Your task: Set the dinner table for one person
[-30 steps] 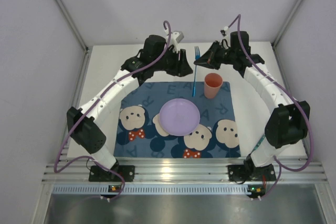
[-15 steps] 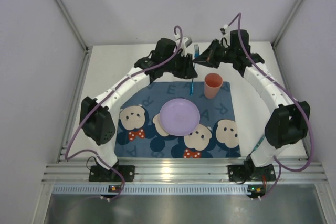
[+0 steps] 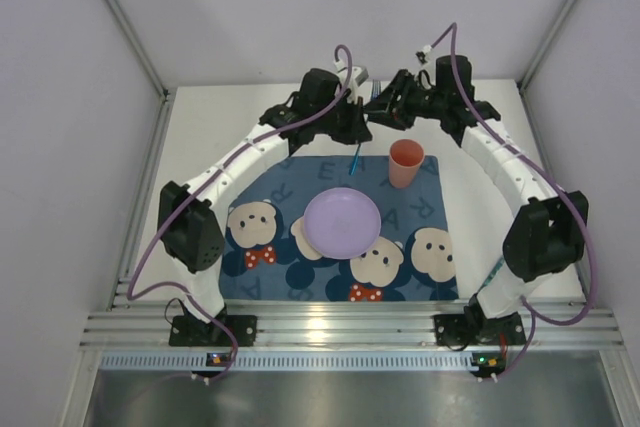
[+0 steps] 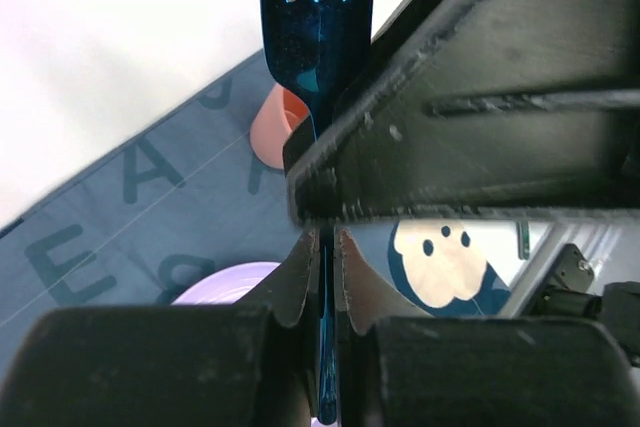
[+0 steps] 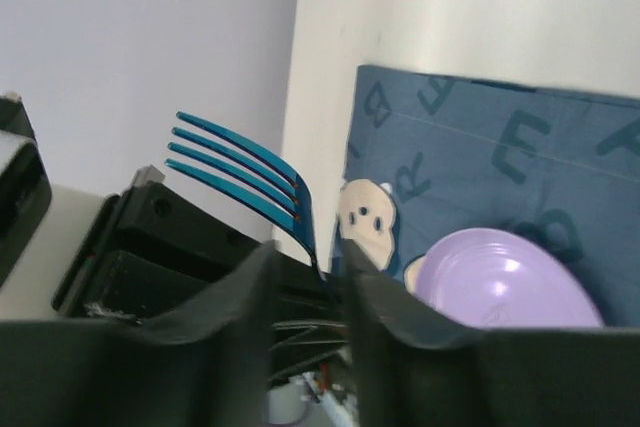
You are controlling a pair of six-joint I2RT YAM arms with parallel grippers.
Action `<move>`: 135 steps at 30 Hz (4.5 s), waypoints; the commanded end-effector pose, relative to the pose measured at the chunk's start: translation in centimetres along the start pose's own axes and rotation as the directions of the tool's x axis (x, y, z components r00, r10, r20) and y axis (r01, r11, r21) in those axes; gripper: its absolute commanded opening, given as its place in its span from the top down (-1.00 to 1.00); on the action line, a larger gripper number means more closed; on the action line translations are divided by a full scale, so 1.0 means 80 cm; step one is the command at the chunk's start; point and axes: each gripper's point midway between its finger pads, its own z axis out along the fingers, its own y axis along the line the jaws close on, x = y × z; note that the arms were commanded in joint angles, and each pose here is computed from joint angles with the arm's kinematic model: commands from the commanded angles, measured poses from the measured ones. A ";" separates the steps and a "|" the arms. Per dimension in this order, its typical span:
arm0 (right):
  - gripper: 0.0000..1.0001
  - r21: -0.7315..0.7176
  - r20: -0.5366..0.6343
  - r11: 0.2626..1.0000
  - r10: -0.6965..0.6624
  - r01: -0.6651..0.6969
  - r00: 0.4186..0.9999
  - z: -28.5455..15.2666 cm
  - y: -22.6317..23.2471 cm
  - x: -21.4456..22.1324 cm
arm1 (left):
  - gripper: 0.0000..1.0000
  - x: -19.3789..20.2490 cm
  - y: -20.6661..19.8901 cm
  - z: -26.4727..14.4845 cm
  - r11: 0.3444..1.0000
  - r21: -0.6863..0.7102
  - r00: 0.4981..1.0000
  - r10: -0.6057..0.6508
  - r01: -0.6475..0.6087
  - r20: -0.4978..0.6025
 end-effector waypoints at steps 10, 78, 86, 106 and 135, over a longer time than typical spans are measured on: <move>-0.99 -0.073 0.016 0.997 -0.038 0.039 0.999 -0.009 0.026 -0.050 | 1.00 0.056 0.105 -0.055 0.965 -0.262 0.996 -0.047 0.025 -0.078; -0.19 0.839 0.477 0.075 0.373 -0.538 0.796 -0.348 -0.477 0.177 | -0.07 0.169 0.214 -0.128 0.842 -0.411 0.859 -0.463 0.350 -0.218; 0.96 0.845 0.444 0.105 0.406 -0.524 0.799 -0.334 -0.495 0.183 | -0.06 0.164 0.213 -0.124 0.834 -0.402 0.859 -0.479 0.379 -0.184; 1.00 0.746 0.225 0.641 0.009 -0.178 0.974 -0.259 -0.261 -0.001 | -0.06 0.146 0.217 -0.120 0.819 -0.390 0.878 -0.476 0.421 -0.053; 1.00 0.678 -0.384 0.630 -0.137 0.380 0.913 -0.131 -0.267 0.199 | -0.01 0.168 0.200 -0.142 0.818 -0.376 0.877 -0.480 0.435 -0.029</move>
